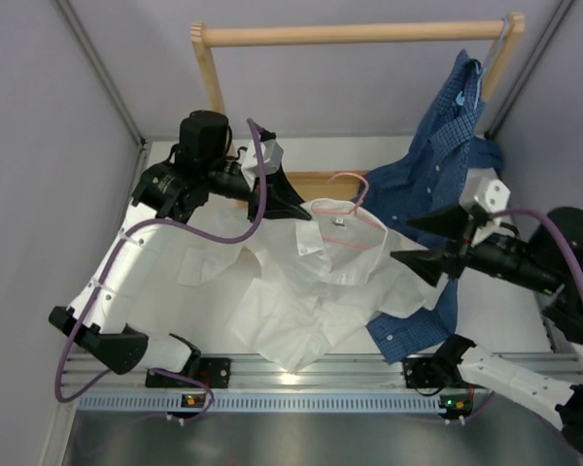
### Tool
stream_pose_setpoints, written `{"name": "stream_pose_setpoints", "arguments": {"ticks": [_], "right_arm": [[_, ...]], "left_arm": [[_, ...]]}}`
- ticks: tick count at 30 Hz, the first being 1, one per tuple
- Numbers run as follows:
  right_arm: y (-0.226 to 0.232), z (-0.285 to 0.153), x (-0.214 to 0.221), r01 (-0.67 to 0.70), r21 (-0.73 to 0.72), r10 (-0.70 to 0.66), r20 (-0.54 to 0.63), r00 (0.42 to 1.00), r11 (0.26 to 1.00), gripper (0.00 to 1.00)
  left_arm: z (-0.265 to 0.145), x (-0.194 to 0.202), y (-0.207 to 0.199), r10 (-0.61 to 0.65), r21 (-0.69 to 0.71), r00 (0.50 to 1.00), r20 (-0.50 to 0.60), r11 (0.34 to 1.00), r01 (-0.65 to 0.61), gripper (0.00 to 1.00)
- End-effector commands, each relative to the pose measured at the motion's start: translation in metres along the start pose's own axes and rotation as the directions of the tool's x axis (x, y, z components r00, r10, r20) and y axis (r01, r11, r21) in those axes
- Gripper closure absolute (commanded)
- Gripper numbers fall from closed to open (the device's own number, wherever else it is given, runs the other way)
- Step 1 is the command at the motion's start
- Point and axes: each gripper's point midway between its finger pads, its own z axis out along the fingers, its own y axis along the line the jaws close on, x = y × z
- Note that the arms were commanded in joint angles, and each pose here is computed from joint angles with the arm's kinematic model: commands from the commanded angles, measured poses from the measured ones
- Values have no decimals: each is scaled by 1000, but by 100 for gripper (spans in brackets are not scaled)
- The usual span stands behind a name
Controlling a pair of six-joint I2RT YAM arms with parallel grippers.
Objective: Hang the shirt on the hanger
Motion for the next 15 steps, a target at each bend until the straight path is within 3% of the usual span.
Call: {"name": "stream_pose_setpoints", "arguments": {"ticks": [1, 8, 15], "right_arm": [[-1, -41, 35, 52, 77, -46, -74, 996, 996, 39], [-11, -42, 70, 60, 119, -34, -209, 977, 991, 43], [19, -17, 50, 49, -110, -66, -159, 985, 993, 43]], "left_arm": [[-10, -30, -35, 121, 76, 989, 80, 989, -127, 100], [-12, -32, -50, 112, 138, 987, 111, 982, -127, 100], [-12, -34, -50, 105, 135, 988, 109, 984, -119, 100]]}}
